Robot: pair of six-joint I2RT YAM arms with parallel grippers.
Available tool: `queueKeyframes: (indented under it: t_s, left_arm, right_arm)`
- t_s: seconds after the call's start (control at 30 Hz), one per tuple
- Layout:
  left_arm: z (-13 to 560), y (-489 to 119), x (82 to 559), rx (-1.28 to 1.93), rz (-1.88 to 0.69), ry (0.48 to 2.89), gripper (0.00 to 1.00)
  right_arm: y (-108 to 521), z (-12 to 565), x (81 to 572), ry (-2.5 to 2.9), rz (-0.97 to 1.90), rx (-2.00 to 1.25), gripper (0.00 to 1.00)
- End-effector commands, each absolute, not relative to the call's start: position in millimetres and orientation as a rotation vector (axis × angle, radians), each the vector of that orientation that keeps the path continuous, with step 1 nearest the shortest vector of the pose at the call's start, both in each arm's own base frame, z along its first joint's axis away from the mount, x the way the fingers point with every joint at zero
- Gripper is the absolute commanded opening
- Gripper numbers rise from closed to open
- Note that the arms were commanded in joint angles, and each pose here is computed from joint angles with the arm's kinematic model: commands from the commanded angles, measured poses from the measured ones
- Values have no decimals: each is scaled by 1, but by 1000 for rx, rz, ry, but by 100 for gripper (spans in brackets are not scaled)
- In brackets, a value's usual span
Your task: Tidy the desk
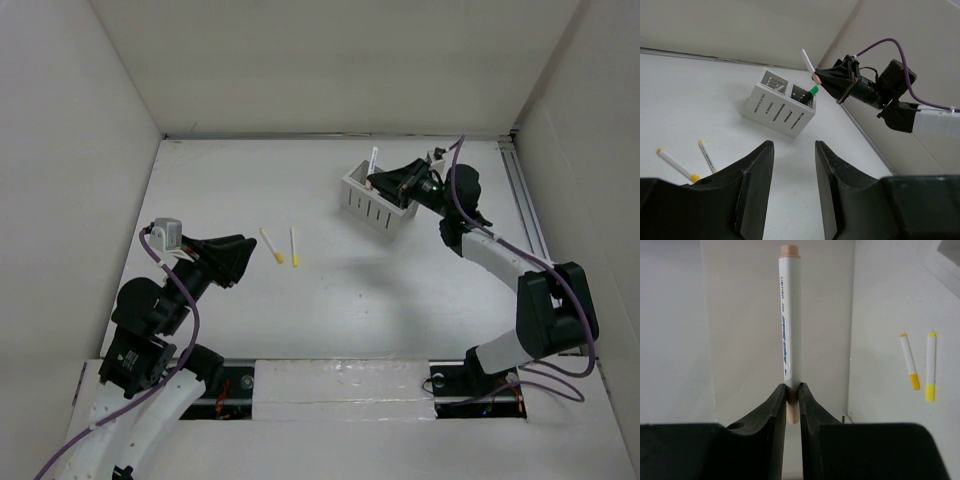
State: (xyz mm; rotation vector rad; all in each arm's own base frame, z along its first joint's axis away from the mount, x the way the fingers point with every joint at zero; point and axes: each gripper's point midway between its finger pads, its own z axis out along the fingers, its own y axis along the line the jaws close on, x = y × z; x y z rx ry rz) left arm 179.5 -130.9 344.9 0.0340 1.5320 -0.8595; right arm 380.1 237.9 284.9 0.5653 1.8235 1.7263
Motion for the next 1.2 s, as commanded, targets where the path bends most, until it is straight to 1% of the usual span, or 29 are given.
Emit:
queueKeyframes:
  t_s: [0.0,0.2,0.4,0.5,0.8,0.97,1.13,1.17]
  left_arm:
    - [358,-131,177,46,-869,1486,35]
    - [359,-131,177,48,-870,1483,35]
    - [360,-131,177,47,-869,1483,35]
    - [360,-130,177,46,-868,1480,35]
    - [361,-130,176,46,-869,1477,35]
    - [360,-130,177,45,-870,1480,35]
    - [360,-131,176,49,-871,1480,35]
    - [360,-131,176,49,-871,1480,35]
  right_arm:
    - [243,303,370,1712,1885,541,0]
    - [240,280,375,1669,1995,694,0]
    - [240,271,375,1578,2122,840,0]
    - [240,270,374,1548,2158,871,0]
    - [237,242,368,1463,2265,1068,0]
    - [237,243,367,1405,2332,1098,0]
    - [240,264,369,1382,2350,1068,0]
    - [241,276,366,1363,2358,1049,0]
